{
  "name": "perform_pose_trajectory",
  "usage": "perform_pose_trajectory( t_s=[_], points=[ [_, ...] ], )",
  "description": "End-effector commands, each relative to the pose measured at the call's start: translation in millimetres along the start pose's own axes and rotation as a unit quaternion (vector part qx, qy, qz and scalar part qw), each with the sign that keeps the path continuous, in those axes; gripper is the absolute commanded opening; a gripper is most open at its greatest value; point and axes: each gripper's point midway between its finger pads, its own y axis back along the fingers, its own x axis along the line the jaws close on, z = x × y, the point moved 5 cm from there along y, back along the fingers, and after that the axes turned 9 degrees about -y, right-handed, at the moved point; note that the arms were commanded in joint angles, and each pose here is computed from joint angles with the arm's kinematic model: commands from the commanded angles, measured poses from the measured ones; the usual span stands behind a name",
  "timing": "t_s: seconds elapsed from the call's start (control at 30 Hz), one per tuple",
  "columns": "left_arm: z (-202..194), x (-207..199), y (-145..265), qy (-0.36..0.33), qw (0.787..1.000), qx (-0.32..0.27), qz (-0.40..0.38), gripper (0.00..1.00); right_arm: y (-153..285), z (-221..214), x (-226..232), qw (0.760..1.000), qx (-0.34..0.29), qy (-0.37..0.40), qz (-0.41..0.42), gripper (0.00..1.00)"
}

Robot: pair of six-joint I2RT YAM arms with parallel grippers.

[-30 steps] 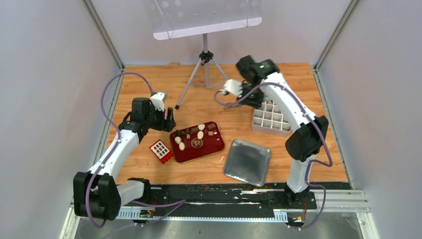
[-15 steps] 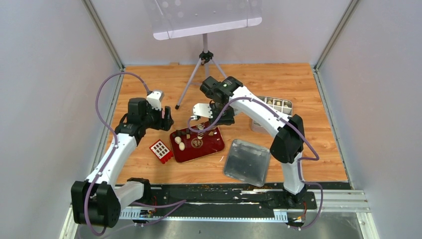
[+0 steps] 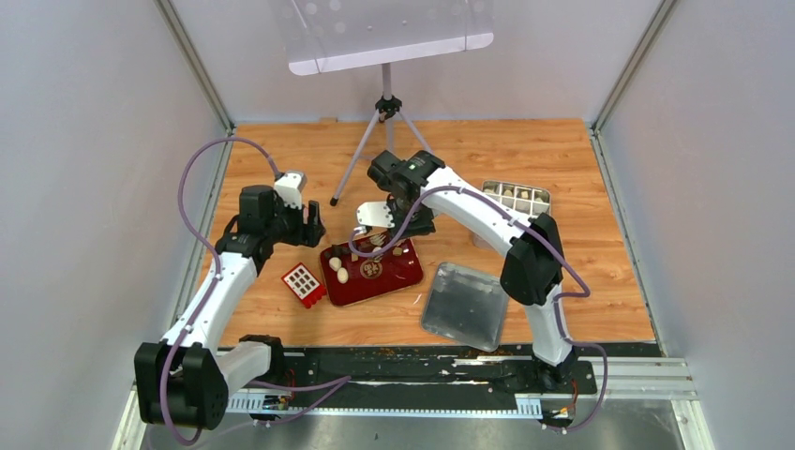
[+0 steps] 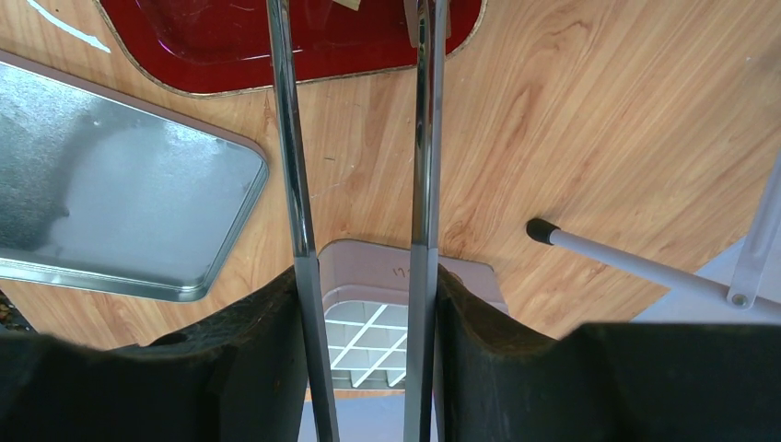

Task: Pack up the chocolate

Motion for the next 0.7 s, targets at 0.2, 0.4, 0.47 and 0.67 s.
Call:
perform_pose_trajectory(
  t_s=[0.2, 0.4, 0.47, 0.67],
  points=[
    [9, 3, 3, 0.004, 1.0, -0.026, 0.006, 0.8, -17, 2, 1, 0.999, 0.024, 0.032, 0.006, 0.43],
    [9, 3, 2, 0.008, 1.0, -0.026, 0.005, 0.8, -18, 5, -1, 0.999, 0.024, 0.03, -0.004, 0.36],
    [9, 3, 1, 0.01, 1.0, -0.026, 0.003, 0.8, -15, 7, -2, 0.999, 0.018, 0.027, -0.008, 0.3],
    [9, 2, -1, 0.016, 1.0, -0.024, -0.003, 0.8, 23, 9, -2, 0.999, -0.024, 0.014, -0.03, 0.19]
  ],
)
